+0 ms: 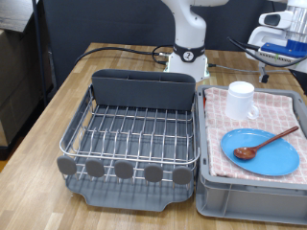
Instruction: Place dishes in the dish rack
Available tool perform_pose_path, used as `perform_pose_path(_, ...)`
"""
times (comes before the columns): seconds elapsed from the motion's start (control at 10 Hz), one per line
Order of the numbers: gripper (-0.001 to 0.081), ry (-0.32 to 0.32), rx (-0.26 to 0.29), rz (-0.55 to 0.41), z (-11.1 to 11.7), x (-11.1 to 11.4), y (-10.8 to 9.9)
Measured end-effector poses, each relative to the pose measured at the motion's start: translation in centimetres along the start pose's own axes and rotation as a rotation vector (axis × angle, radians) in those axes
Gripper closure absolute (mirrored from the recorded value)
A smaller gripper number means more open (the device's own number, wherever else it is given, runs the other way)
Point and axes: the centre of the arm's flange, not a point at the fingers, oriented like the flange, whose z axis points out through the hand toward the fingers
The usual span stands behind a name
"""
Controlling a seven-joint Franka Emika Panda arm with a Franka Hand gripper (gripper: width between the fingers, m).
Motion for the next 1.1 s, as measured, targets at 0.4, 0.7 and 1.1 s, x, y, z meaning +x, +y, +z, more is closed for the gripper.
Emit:
perform_pose_path(0.4,0.0003,-0.001,0.002,-0.022,3.9,-1.1,-0.7)
perform_pose_path(0.7,0.0003,0.022,0.002,0.013,6.9,-1.8,-0.6)
perform_pose_path(1.1,0.0003,0.043,0.014,0.092,9.8,-2.9,0.0)
